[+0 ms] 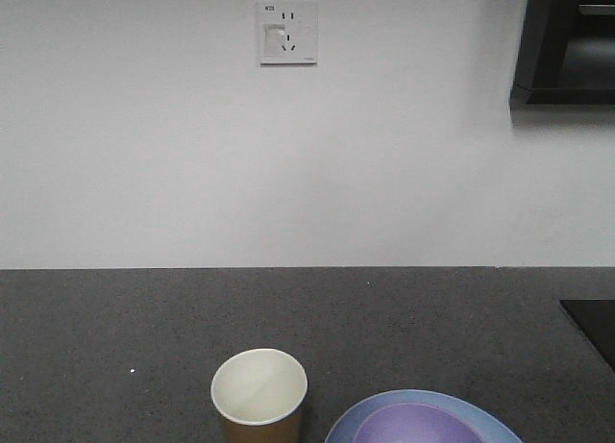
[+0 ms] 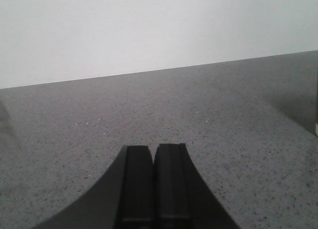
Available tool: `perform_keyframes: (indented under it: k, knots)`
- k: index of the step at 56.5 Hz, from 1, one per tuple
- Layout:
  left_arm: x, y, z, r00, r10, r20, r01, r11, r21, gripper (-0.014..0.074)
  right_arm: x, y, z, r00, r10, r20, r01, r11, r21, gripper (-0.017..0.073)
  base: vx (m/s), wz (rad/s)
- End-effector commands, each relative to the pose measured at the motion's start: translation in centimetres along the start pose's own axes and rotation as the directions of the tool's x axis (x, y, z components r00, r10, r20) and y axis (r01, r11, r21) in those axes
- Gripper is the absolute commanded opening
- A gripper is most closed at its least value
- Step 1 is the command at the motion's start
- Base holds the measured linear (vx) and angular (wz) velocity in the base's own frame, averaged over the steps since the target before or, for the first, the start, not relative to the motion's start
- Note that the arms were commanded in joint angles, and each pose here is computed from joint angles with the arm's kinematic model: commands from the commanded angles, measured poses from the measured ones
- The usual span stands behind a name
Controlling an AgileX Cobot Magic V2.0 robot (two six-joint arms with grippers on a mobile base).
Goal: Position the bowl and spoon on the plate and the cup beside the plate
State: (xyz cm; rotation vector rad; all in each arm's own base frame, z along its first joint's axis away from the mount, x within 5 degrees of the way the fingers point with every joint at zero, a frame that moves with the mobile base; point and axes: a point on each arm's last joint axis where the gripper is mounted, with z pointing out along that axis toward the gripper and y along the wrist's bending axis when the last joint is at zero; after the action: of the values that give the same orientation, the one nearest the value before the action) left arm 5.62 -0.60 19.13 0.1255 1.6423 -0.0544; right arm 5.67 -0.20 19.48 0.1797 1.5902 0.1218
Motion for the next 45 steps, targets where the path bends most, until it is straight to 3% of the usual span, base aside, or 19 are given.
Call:
perform_keyframes:
  k: [1, 45]
  knots:
    - [-1.67, 0.03, -0.36, 0.993, -0.009, 0.122, 0.009, 1.000, -0.001, -0.0003, -0.67, 0.13, -0.05, 0.996, -0.002, 0.087, 0.003, 1.000, -0.015, -0.0006, 0.00, 0.00]
    - [-1.67, 0.03, -0.36, 0.993, -0.009, 0.122, 0.009, 1.000, -0.001, -0.0003, -0.64, 0.12, -0.05, 0.996, -0.002, 0.085, 0.003, 1.000, -0.014, -0.0006, 0.00, 0.00]
